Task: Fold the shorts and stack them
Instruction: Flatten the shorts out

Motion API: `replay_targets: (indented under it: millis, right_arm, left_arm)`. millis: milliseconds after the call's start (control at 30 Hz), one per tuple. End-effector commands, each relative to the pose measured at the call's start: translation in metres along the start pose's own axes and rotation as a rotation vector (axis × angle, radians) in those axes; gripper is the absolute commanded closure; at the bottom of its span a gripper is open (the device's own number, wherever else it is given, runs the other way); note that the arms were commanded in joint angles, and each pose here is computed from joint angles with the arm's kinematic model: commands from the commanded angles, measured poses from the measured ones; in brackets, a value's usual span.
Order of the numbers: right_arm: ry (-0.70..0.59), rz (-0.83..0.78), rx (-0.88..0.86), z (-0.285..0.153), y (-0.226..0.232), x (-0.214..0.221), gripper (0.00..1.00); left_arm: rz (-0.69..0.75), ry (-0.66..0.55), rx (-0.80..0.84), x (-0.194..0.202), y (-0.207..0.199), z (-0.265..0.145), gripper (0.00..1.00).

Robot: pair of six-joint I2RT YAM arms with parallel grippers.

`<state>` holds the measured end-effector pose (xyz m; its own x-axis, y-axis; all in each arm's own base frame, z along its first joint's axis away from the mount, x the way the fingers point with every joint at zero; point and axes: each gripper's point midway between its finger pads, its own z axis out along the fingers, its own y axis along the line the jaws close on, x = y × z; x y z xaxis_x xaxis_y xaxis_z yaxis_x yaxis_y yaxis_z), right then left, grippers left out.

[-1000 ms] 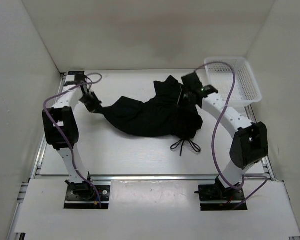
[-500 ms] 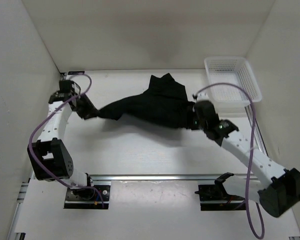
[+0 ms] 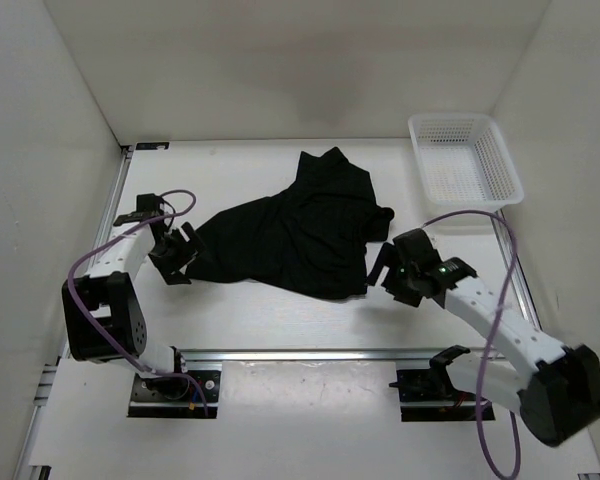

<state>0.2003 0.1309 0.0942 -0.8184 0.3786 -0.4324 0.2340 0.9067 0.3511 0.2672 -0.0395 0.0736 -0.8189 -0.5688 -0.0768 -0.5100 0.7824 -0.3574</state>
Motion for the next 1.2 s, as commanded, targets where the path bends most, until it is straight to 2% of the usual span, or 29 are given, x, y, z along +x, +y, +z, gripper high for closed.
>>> replay_targets:
  millis: [0, 67, 167, 267, 367, 500, 533, 567, 667, 700, 800, 833, 933, 967, 1033, 1067, 1167]
  right_arm:
    - [0.186, 0.171, -0.16, 0.009, 0.048, 0.014, 0.09]
    - [0.218, 0.222, -0.204, 0.013, 0.054, 0.015, 0.04]
    - [0.276, 0.336, -0.268, 0.024, 0.062, 0.014, 0.04]
    - [0.311, 0.402, -0.259, 0.035, 0.065, 0.015, 0.1]
    - [0.337, 0.449, -0.243, 0.049, 0.063, 0.021, 0.12]
    - [0.353, 0.476, -0.21, 0.063, 0.06, 0.028, 0.18]
    - [0.348, 0.466, -0.205, 0.065, 0.061, 0.028, 0.21]
    - [0.352, 0.47, -0.182, 0.07, 0.058, 0.031, 0.23]
    - [0.295, 0.438, -0.139, 0.08, 0.054, 0.025, 0.48]
    - [0.27, 0.421, -0.118, 0.085, 0.051, 0.021, 0.69]
    - [0.168, 0.313, -0.057, 0.09, 0.043, -0.002, 0.97]
    - [0.13, 0.284, -0.063, 0.085, 0.052, -0.019, 1.0]
    - [0.064, 0.189, -0.05, 0.069, 0.054, -0.041, 1.0]
    - [0.009, 0.168, -0.09, 0.055, 0.069, -0.062, 1.0]
    - [-0.044, 0.095, -0.071, 0.041, 0.069, -0.082, 1.0]
    - [-0.091, 0.062, -0.117, 0.025, 0.088, -0.104, 1.0]
    - [-0.168, -0.104, -0.156, -0.005, 0.105, -0.137, 1.0]
  left_arm:
    - [-0.019, -0.029, -0.049, -0.011, 0.01, 0.008, 0.07]
    - [-0.037, -0.01, -0.063, -0.012, 0.015, 0.016, 0.01]
    - [-0.071, -0.023, -0.045, -0.023, 0.021, 0.023, 0.01]
    - [-0.085, -0.006, -0.036, -0.029, 0.021, 0.033, 0.01]
    - [-0.095, 0.036, -0.027, -0.031, 0.019, 0.045, 0.06]
    - [-0.105, 0.065, -0.042, -0.034, 0.022, 0.058, 0.28]
    - [-0.106, 0.068, -0.043, -0.034, 0.023, 0.061, 0.44]
    - [-0.103, 0.059, -0.039, -0.038, 0.021, 0.06, 0.54]
    - [-0.105, 0.062, -0.051, -0.04, 0.023, 0.063, 0.86]
    - [-0.108, 0.07, -0.055, -0.039, 0.024, 0.065, 0.9]
    - [-0.102, 0.057, -0.036, -0.046, 0.018, 0.063, 0.9]
    - [-0.094, 0.034, -0.024, -0.049, 0.014, 0.056, 0.9]
    - [-0.086, -0.013, 0.009, -0.063, 0.002, 0.035, 0.9]
    - [-0.076, -0.041, 0.023, -0.067, -0.004, 0.023, 0.9]
    - [-0.065, -0.097, 0.068, -0.083, -0.02, -0.006, 0.9]
    - [-0.059, -0.133, 0.096, -0.084, -0.027, -0.03, 0.9]
    - [-0.012, -0.285, 0.175, -0.097, -0.056, -0.096, 0.9]
